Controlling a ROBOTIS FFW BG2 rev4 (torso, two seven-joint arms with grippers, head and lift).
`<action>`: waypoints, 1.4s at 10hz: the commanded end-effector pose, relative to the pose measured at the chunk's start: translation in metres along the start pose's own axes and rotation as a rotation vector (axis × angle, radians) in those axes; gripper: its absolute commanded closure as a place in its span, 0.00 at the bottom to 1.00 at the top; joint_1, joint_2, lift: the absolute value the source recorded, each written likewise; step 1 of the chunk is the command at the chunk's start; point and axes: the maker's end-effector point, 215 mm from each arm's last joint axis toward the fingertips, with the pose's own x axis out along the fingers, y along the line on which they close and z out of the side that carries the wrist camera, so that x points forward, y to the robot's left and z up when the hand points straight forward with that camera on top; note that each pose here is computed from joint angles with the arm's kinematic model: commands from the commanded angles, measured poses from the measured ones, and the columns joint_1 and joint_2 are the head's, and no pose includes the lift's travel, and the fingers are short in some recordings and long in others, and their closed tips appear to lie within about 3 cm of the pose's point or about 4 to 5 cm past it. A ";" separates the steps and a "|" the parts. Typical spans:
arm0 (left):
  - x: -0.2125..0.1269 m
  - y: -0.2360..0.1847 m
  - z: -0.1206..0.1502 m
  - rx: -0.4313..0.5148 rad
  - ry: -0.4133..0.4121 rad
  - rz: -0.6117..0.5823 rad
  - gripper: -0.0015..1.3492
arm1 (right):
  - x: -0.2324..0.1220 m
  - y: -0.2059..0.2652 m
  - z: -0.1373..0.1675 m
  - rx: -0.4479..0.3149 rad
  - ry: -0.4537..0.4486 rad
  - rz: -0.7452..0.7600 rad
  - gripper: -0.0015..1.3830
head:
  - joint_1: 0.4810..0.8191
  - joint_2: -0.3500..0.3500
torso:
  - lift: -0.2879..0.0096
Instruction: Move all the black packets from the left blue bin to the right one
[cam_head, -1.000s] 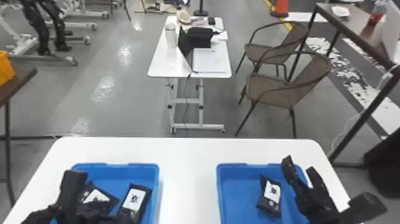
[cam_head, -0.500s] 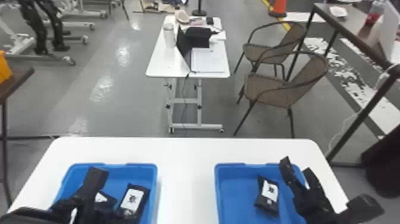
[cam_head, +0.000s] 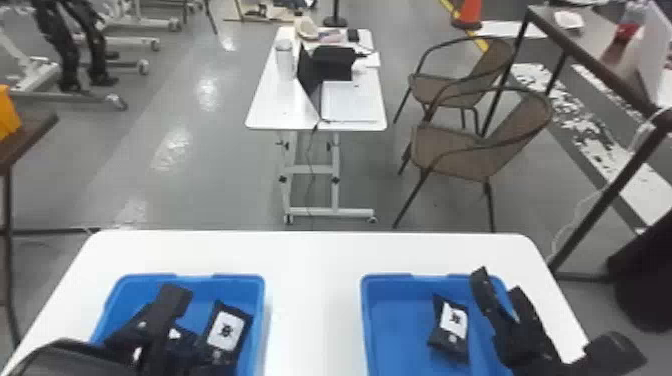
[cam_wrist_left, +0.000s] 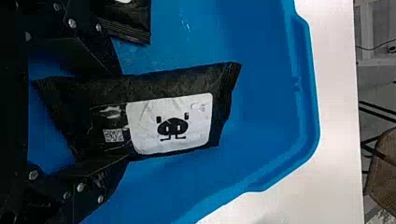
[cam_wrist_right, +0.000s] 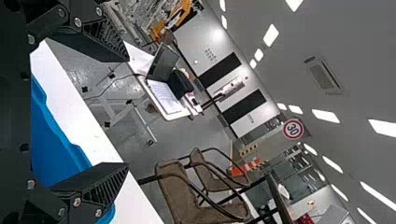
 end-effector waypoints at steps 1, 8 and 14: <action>0.001 0.000 0.016 0.027 -0.040 -0.013 0.69 | 0.000 0.003 -0.003 0.017 -0.002 -0.001 0.17 | 0.63 0.44 | 0.97; -0.091 -0.064 0.079 0.149 -0.261 -0.253 0.90 | -0.002 0.006 -0.011 0.037 0.013 0.011 0.17 | 0.63 0.38 | 0.97; -0.119 -0.177 0.205 0.291 -0.659 -0.735 0.90 | 0.038 0.088 -0.001 0.053 0.029 0.327 0.17 | 0.63 0.31 | 0.97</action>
